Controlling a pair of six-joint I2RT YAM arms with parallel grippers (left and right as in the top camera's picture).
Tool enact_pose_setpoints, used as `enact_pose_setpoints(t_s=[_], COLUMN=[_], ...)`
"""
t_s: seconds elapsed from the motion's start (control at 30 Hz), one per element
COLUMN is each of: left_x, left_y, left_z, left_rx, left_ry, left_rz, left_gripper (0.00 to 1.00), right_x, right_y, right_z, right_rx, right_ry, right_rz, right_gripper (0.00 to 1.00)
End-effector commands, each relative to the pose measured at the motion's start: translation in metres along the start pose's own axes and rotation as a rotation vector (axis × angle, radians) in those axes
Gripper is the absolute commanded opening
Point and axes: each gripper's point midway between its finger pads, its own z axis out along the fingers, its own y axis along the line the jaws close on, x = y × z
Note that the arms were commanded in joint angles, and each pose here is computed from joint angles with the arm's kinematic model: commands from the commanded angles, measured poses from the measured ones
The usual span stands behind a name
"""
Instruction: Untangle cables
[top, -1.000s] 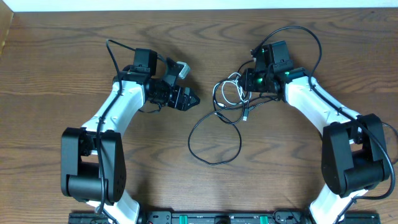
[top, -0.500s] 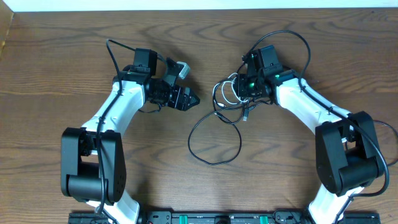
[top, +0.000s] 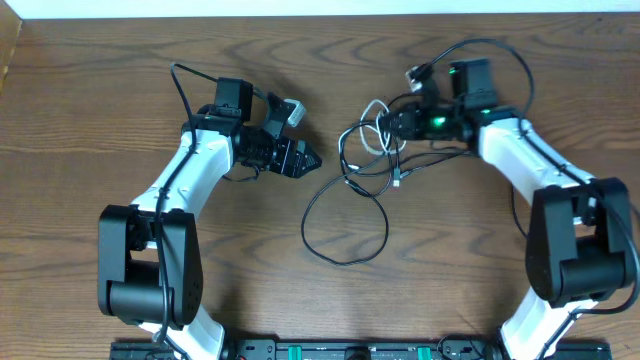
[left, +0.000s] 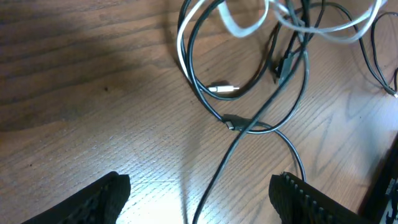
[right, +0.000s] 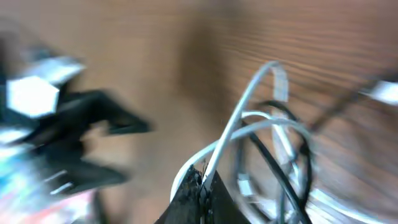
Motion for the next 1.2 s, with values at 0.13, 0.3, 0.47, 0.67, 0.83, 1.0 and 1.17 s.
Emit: enact_pose_setpoints(t_s=[0.13,0.3,0.47,0.67,0.83,1.0,1.17], left_x=[0.001,0.001,0.001,0.001,0.001,0.001,0.001], left_y=[0.001,0.001,0.001,0.001,0.001,0.001,0.001], left_z=[0.0,0.0,0.0,0.0,0.0,0.0,0.0], left_rx=[-0.005,-0.005,-0.005,-0.005,-0.005,-0.005,-0.005], left_ry=[0.003,0.003,0.003,0.003,0.003,0.003,0.002], left_rz=[0.011,0.011,0.011,0.011,0.011,0.006,0.004], left_gripper=[0.77,0.77,0.77,0.77,0.77,0.77,0.77], right_x=[-0.002,-0.028,-0.055,-0.06,-0.042,-0.033,-0.046], right_y=[0.065,0.11,0.169,0.249,0.305,0.323,0.311], right_z=[-0.035,-0.063,-0.104,-0.16,-0.198,-0.215,-0.216], right_rx=[-0.353,-0.317,-0.264,-0.259,-0.259,-0.21,-0.133], right_ry=[0.02,-0.08,-0.252,-0.448,-0.56,-0.628,-0.666], right_rz=[-0.131,-0.223,-0.363,-0.642,-0.935,-1.054,-0.971], right_gripper=[0.01,0.01,0.01,0.01,0.01,0.01,0.01])
